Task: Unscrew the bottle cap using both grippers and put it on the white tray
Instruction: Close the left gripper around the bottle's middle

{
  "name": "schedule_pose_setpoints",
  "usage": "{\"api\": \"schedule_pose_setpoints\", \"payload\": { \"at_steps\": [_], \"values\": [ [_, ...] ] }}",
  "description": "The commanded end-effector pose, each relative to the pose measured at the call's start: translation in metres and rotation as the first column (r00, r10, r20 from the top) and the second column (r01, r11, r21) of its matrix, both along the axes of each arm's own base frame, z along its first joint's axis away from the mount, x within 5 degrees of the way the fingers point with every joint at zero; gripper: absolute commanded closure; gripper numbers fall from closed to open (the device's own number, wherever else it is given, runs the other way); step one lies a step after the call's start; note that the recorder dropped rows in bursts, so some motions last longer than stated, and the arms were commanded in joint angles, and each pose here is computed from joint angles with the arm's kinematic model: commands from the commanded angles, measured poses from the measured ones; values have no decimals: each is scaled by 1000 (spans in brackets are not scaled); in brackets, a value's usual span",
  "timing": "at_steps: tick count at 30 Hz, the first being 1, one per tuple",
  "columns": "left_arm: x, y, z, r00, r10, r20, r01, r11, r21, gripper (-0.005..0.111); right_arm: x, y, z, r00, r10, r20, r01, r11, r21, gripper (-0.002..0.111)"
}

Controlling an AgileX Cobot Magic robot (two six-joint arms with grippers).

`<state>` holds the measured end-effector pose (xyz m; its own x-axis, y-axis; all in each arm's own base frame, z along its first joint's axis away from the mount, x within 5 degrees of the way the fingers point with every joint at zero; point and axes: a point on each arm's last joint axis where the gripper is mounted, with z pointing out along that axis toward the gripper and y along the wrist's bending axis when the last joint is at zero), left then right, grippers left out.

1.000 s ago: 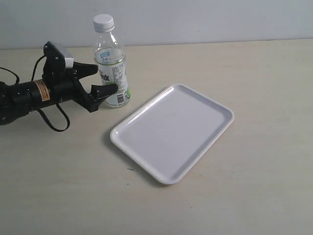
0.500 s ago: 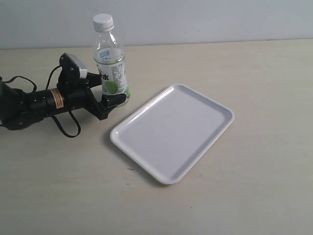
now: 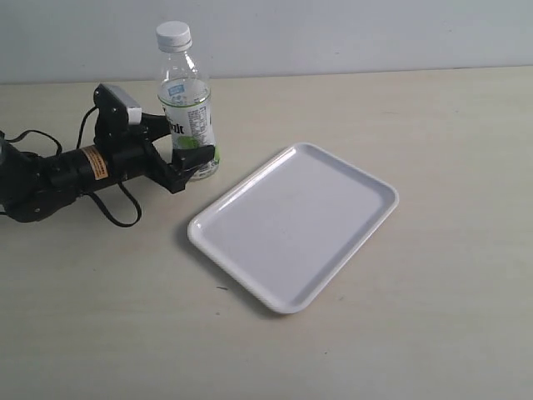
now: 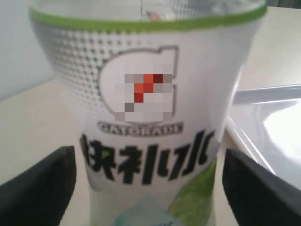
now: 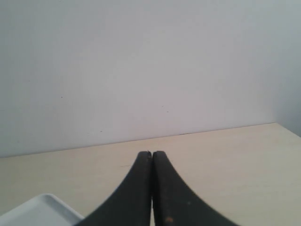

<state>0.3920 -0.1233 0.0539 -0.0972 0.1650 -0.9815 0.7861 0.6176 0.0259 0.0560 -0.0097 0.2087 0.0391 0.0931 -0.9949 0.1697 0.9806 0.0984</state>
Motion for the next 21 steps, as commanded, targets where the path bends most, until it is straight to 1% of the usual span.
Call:
{"api": "schedule_pose_setpoints", "payload": {
  "at_steps": [1, 4, 5, 7, 21],
  "values": [
    [2, -1, 4, 1000, 9, -5, -9, 999, -40, 26, 0, 0, -1, 1000, 2, 5, -2, 1000, -7, 108],
    [0, -2, 4, 1000, -8, -10, 8, 999, -37, 26, 0, 0, -1, 1000, 2, 5, -2, 1000, -7, 108],
    [-2, -4, 3, 999, -42, -8, 42, 999, -23, 26, 0, 0, -1, 1000, 2, 5, -2, 1000, -7, 108],
    [-4, -5, 2, 998, -69, -7, 69, 998, -12, 26, 0, 0, -1, 1000, 2, 5, -2, 1000, -7, 108],
    [-3, -5, 3, 998, -56, -6, 56, 998, -19, 26, 0, 0, -1, 1000, 2, 5, -2, 1000, -7, 108]
  ]
}}
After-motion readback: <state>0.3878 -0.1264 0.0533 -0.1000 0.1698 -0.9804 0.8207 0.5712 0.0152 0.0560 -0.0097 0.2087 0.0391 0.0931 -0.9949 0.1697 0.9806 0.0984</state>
